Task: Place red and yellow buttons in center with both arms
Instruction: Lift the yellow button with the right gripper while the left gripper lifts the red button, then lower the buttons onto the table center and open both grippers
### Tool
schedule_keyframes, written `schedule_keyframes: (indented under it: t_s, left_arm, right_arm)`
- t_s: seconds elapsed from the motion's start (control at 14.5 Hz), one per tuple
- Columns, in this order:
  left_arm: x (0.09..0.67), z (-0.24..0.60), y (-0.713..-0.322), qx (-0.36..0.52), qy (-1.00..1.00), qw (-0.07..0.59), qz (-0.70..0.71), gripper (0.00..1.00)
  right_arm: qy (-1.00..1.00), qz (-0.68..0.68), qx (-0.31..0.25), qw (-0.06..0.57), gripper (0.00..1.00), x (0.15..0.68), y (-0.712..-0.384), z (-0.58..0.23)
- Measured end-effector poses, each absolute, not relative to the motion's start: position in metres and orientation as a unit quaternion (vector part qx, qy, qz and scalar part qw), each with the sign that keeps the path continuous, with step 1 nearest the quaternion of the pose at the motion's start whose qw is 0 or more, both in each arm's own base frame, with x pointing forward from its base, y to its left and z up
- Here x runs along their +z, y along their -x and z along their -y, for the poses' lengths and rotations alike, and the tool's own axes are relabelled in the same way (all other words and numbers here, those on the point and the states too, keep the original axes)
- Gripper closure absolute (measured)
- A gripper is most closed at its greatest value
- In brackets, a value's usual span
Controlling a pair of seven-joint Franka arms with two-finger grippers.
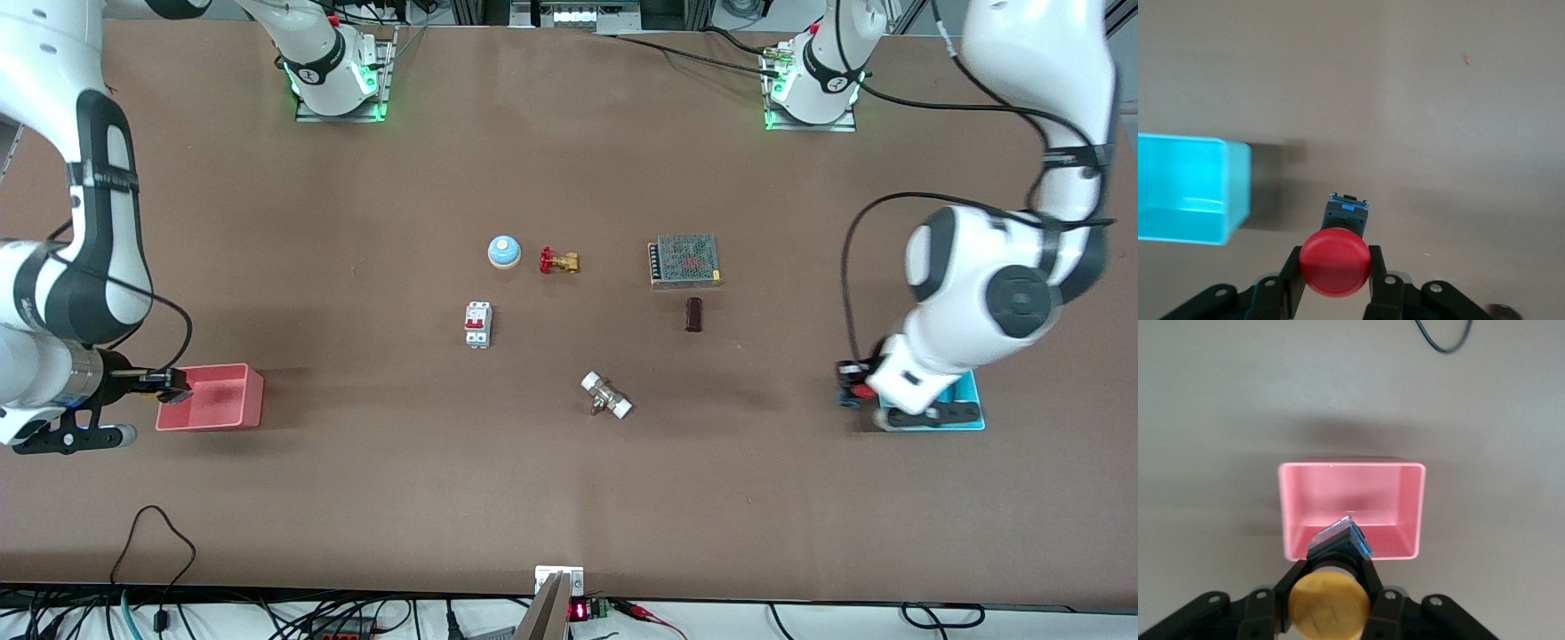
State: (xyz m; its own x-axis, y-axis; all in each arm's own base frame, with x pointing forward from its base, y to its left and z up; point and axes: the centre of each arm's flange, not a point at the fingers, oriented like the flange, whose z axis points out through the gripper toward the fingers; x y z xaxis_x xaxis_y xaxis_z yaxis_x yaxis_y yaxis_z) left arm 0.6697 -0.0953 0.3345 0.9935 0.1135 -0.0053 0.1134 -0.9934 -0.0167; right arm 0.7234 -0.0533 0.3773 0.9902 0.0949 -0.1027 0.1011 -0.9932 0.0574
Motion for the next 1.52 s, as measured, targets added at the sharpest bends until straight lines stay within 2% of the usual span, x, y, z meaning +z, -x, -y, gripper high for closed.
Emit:
schedule_keyframes:
  t_s: [0.28, 0.48, 1.17, 1.38, 1.45, 1.52]
  left_arm:
    - [0.291, 0.144, -0.658, 0.033, 0.997, 0.017, 0.071, 0.58]
    - [0.262, 0.159, -0.653, 0.048, 0.996, 0.021, 0.072, 0.58]
    - [0.231, 0.184, -0.647, 0.053, 0.995, 0.015, 0.080, 0.58]
    - [0.231, 0.182, -0.649, 0.051, 0.995, 0.014, 0.083, 0.39]
    - [0.233, 0.181, -0.650, 0.049, 0.995, 0.013, 0.084, 0.39]
    - [0.237, 0.180, -0.653, 0.045, 0.995, 0.012, 0.086, 0.33]
  right_arm:
    - [-0.998, -0.024, -0.058, -0.002, 0.61, 0.396, -0.716, -0.041]
    - [-0.998, 0.014, -0.067, 0.004, 0.61, 0.387, -0.706, -0.112]
    - [-0.993, 0.084, -0.082, 0.030, 0.60, 0.290, -0.663, -0.270]
    - [-0.991, 0.094, -0.098, 0.019, 0.60, 0.264, -0.661, -0.273]
    - [-0.990, 0.096, -0.100, 0.020, 0.60, 0.258, -0.662, -0.271]
    - [-0.990, 0.097, -0.103, 0.021, 0.60, 0.253, -0.662, -0.270]
